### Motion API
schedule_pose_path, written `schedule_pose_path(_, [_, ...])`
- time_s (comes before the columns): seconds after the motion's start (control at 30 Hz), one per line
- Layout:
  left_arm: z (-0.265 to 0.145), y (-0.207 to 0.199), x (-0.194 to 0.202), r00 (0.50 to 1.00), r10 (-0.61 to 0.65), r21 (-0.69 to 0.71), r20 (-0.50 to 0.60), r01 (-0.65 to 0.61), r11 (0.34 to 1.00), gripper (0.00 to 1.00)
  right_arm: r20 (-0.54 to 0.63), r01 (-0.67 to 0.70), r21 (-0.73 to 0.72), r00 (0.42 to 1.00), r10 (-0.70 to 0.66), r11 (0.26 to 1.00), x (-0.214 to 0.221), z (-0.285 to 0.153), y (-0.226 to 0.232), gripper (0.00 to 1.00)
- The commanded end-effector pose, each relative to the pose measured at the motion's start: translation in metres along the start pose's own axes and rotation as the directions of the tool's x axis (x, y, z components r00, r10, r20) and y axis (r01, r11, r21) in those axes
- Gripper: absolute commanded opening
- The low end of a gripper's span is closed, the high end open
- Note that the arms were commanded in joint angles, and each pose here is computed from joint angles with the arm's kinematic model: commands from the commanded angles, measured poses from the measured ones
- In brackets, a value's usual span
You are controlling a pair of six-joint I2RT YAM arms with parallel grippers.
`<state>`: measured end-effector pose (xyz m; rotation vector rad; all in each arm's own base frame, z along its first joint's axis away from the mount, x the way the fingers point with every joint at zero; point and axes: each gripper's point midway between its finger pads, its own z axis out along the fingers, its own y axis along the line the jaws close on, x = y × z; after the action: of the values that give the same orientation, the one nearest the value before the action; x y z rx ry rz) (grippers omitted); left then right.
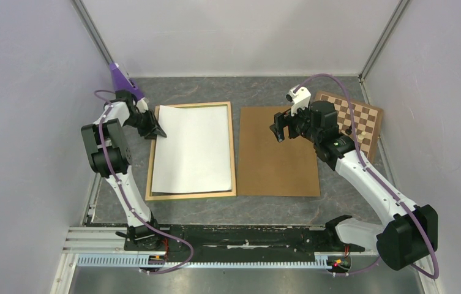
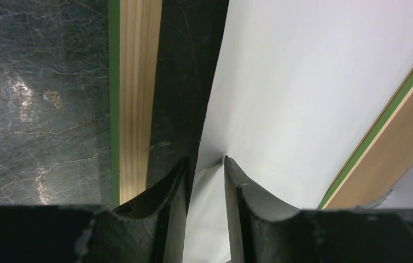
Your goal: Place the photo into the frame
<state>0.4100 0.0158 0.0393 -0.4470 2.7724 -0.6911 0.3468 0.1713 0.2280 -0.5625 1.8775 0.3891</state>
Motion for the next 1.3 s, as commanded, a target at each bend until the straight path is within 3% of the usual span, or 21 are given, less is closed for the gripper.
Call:
schedule_pose_path(0.0, [-0.006,-0.004,-0.012,0.999,0.016,-0.014,0.03,-0.015,1.0,0.37,0.043,0.022,-0.012,0.999,-0.022,1.0,-0.011,-0.001,0.002,0.84])
schedule_pose_path(0.43, [-0.014,0.003,-0.017,0.999,0.038,-0.077,0.039,-0.035,0.996,0.44,0.042,0.024,-0.011,0.999,-0.023,1.0,-0.01,-0.001,0.003,0.84])
schedule_pose_path(0.83, [-0.052,0.004,-0.037,0.981,0.133,-0.186,0.142,-0.106,0.977,0.49,0.042,0.032,-0.001,0.999,-0.032,0.999,-0.008,-0.002,0.001,0.84])
schedule_pose_path(1.27, [-0.047,-0.019,-0.01,0.958,0.258,-0.178,0.125,-0.234,0.956,0.5,0.027,0.067,0.04,0.997,-0.068,0.997,0.002,-0.004,-0.007,0.85])
